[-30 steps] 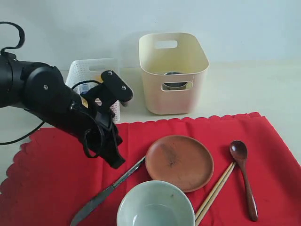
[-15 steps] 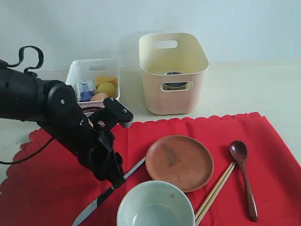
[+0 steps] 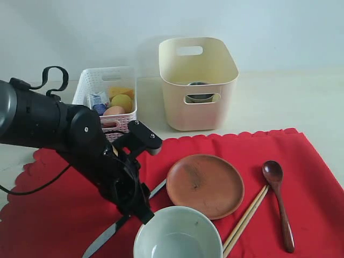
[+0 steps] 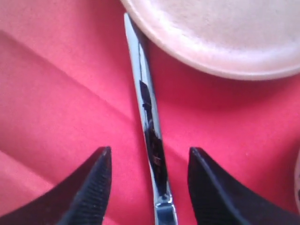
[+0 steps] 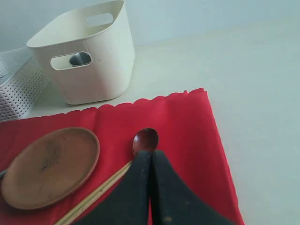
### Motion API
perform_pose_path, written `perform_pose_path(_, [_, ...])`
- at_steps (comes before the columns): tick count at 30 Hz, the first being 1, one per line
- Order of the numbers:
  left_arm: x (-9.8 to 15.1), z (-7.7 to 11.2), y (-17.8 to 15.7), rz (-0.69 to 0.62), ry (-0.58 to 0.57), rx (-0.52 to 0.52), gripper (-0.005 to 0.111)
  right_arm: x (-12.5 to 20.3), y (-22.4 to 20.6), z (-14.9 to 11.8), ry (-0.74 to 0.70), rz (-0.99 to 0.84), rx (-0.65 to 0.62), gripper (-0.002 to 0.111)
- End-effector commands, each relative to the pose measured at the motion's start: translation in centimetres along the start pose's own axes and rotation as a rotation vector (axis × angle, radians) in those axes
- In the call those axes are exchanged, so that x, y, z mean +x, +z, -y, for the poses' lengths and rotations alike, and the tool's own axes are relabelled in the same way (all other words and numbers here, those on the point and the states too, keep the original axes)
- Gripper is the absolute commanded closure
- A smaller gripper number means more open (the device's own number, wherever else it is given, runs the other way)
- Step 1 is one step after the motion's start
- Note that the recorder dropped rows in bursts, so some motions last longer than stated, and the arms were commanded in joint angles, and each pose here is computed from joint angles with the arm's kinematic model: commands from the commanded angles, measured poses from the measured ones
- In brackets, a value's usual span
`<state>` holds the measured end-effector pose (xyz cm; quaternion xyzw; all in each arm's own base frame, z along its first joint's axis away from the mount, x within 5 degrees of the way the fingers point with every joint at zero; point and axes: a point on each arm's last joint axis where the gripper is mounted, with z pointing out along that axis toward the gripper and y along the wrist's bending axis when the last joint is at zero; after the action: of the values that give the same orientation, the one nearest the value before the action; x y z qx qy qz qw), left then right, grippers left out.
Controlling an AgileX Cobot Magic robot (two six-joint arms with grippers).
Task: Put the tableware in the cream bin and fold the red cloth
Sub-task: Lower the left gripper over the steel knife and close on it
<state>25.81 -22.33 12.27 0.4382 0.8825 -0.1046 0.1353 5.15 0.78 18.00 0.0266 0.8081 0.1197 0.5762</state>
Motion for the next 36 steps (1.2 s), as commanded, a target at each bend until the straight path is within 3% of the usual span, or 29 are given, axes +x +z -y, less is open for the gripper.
perform_pose_path(1, [0.0, 0.2, 0.4, -0.017, -0.011, -0.029, 0.057, -0.1, 0.0, 0.0, -0.005, 0.016, 0.003, 0.108])
perform_pose_path(6, [0.1, 1.0, 1.7, -0.078, 0.016, -0.029, 0.057, -0.1, 0.0, 0.0, -0.005, 0.016, 0.003, 0.108])
perform_pose_path(9, [-0.3, 1.0, 2.2, -0.117, 0.004, -0.014, 0.064, -0.1, 0.0, 0.0, -0.005, 0.016, 0.003, 0.108])
perform_pose_path(13, [-0.5, 1.1, 2.3, -0.174, 0.012, 0.005, 0.084, -0.1, 0.0, 0.0, -0.005, 0.016, 0.003, 0.108])
perform_pose_path(16, [-0.6, 1.0, 2.0, -0.212, 0.043, 0.003, 0.106, -0.1, 0.0, 0.0, -0.005, 0.016, 0.003, 0.108])
perform_pose_path(22, [-1.3, 0.9, 0.4, -0.262, 0.058, 0.003, 0.107, -0.1, 0.0, 0.0, -0.005, 0.016, 0.003, 0.108])
perform_pose_path(29, [-2.1, 1.0, -2.5, -0.192, 0.092, -0.033, 0.107, -0.1, 0.0, 0.0, -0.005, 0.016, 0.003, 0.108])
perform_pose_path(36, [-2.6, 0.6, -3.2, -0.133, 0.099, -0.063, 0.107, -0.1, 0.0, 0.0, -0.005, 0.016, 0.003, 0.108])
